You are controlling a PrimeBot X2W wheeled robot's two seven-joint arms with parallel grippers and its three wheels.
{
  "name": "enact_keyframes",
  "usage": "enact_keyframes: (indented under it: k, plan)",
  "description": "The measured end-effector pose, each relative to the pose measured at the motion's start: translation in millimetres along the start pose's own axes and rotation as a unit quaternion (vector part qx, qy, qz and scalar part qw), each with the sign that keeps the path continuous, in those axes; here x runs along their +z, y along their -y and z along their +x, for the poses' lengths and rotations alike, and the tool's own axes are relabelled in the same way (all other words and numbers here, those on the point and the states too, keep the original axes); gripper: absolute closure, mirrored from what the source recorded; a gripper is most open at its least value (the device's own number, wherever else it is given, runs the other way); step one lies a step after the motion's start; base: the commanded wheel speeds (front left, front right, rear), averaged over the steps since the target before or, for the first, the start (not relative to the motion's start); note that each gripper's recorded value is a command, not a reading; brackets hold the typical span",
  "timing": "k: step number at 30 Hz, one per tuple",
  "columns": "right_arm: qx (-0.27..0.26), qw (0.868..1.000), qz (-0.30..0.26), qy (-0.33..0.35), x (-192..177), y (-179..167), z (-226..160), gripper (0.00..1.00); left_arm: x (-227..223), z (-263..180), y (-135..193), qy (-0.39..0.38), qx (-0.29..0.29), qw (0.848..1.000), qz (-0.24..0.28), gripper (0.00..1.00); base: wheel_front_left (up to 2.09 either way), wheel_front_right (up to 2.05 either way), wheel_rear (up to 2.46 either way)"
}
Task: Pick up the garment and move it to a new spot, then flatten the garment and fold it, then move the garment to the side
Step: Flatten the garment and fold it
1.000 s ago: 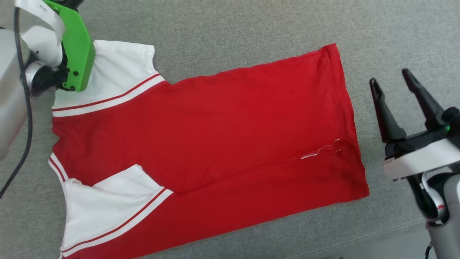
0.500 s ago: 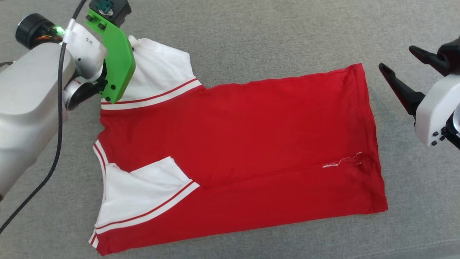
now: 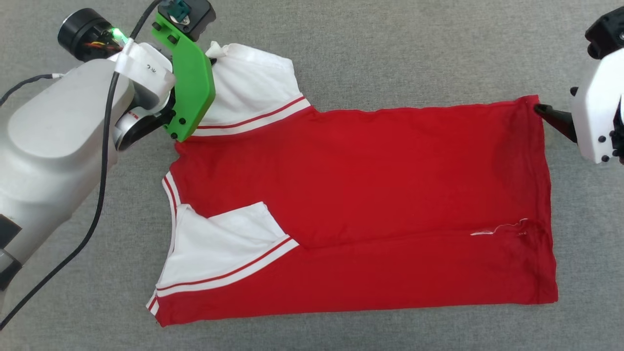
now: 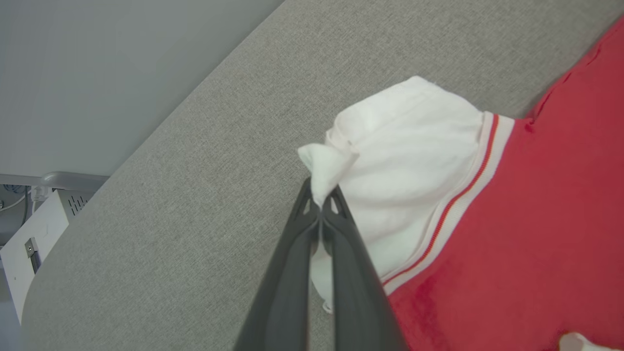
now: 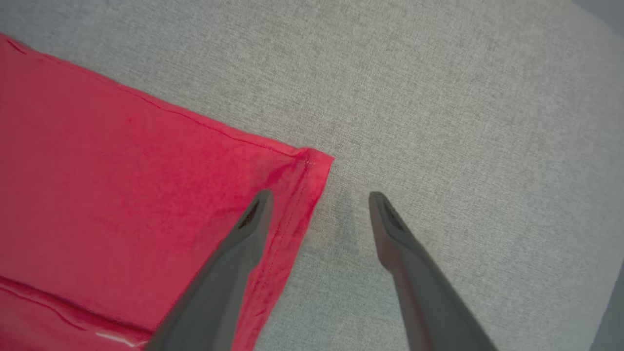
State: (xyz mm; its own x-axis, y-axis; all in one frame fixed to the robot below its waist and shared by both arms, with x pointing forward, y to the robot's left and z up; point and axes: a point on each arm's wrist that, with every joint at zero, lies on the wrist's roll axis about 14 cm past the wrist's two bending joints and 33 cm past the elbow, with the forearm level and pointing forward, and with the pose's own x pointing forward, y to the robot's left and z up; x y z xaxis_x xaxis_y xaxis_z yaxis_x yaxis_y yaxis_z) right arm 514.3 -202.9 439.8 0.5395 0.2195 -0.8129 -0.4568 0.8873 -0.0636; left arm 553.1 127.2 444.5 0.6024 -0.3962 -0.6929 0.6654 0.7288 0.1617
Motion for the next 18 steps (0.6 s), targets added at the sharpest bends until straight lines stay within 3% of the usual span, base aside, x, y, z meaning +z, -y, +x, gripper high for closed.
enact_keyframes:
  k: [9, 17, 18]
  plan:
    - [0.030, 0.997, 0.006, -0.075, -32.0, -20.0, 48.3, 0.00, -3.8, 10.8, -3.2, 0.005, -0.002, 1.000, 0.004, 1.00, 0.00, 0.00, 0.00]
    - [0.035, 0.996, 0.006, -0.082, -43.4, -20.2, 67.3, 0.00, -10.8, 16.4, -6.0, 0.004, -0.003, 1.000, 0.000, 1.00, 0.00, 0.00, 0.00]
    - [0.035, 0.996, 0.006, -0.079, -42.2, -20.1, 67.1, 0.35, -10.0, 16.0, -6.1, 0.006, -0.002, 1.000, 0.000, 1.00, 0.00, 0.00, 0.00]
